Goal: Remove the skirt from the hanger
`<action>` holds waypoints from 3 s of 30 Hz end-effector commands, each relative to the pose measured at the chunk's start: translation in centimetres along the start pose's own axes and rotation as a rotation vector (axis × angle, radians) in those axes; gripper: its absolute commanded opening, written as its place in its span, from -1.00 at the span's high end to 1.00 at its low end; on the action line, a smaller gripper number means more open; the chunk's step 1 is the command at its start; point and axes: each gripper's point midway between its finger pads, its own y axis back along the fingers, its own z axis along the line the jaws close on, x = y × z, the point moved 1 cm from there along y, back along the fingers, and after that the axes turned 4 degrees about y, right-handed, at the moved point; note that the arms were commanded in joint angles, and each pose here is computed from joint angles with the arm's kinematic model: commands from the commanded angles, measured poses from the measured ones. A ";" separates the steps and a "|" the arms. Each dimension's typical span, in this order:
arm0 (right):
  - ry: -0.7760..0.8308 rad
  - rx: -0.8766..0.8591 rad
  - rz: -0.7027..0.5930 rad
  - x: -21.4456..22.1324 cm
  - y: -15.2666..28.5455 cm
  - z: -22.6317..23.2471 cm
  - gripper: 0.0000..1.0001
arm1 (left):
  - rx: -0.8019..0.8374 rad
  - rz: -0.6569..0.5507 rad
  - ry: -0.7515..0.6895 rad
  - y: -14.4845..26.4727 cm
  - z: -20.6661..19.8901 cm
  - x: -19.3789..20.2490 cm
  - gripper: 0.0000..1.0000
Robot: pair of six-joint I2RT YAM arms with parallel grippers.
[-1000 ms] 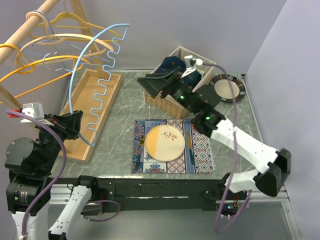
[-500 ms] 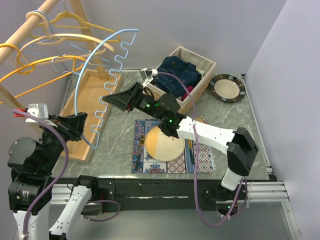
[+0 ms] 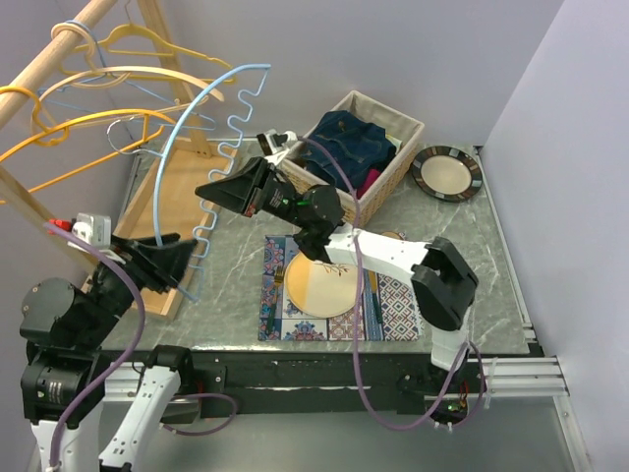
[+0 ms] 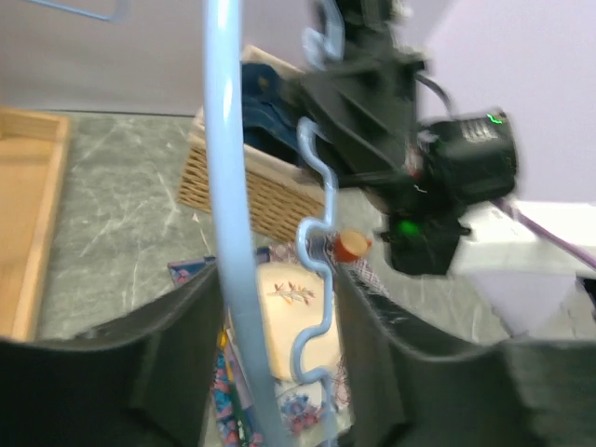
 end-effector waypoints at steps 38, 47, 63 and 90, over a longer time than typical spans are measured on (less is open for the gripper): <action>-0.173 -0.550 0.168 -0.7 3.5 11.9 1.00 | 0.827 -0.282 0.197 5.7 -11.9 -3.4 0.98; -0.156 -0.498 0.173 -1.0 3.9 11.1 -0.11 | 0.782 -0.330 0.140 7.0 -12.5 -4.7 0.98; 0.014 -0.150 0.056 -3.6 7.2 8.4 -1.00 | 0.573 -0.434 0.153 8.3 -11.9 -8.4 0.98; 0.200 -0.013 0.056 -3.9 8.2 7.7 -1.00 | 0.148 -0.318 0.506 2.6 -4.1 -5.8 0.98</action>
